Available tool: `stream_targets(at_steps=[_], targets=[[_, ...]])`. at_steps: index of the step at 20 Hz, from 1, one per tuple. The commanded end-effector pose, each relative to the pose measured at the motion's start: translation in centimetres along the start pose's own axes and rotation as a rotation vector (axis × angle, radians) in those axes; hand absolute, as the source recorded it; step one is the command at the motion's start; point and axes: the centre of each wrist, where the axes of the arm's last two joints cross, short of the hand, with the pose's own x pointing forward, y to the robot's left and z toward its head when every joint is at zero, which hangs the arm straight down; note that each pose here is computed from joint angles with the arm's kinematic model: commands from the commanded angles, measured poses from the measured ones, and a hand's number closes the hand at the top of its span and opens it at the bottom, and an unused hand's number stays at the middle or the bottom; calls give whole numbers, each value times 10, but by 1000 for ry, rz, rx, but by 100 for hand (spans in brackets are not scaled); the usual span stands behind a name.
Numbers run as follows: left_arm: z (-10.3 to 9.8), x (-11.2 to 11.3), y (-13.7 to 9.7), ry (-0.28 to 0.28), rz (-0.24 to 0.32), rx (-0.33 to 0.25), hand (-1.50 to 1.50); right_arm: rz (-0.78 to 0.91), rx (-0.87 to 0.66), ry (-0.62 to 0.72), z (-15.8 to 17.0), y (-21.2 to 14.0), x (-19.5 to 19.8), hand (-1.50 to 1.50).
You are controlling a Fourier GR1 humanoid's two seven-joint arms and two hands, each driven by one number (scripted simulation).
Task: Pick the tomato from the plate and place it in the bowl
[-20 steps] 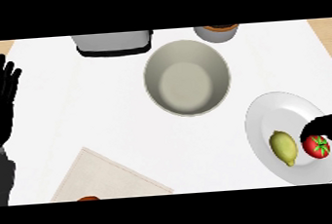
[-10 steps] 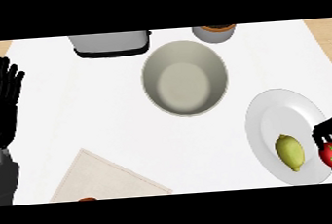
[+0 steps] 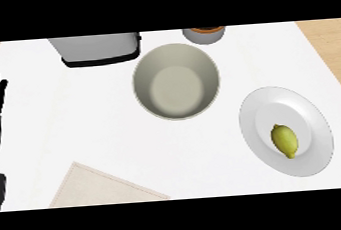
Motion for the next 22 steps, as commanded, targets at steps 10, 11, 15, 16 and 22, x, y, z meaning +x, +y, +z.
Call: stream_targets(at_steps=[10,11,15,16,22], targets=[[4,4,2,10,6,-5,0,-102,-403,-49,69,-117,78,150],[5,8,8,7,-2,-7,0,-107,-413,-64,78,-121,92,150],[8,-3,-7,-1,18,-47,0,-244,-475,-178,114,-140,140,150],[10,3,0,-8,7,-55,0,-276,-474,-172,122,-143,152,150],[-9,16,-19,-15,29,-64,0,-429,-473,-265,170,-169,210,150]])
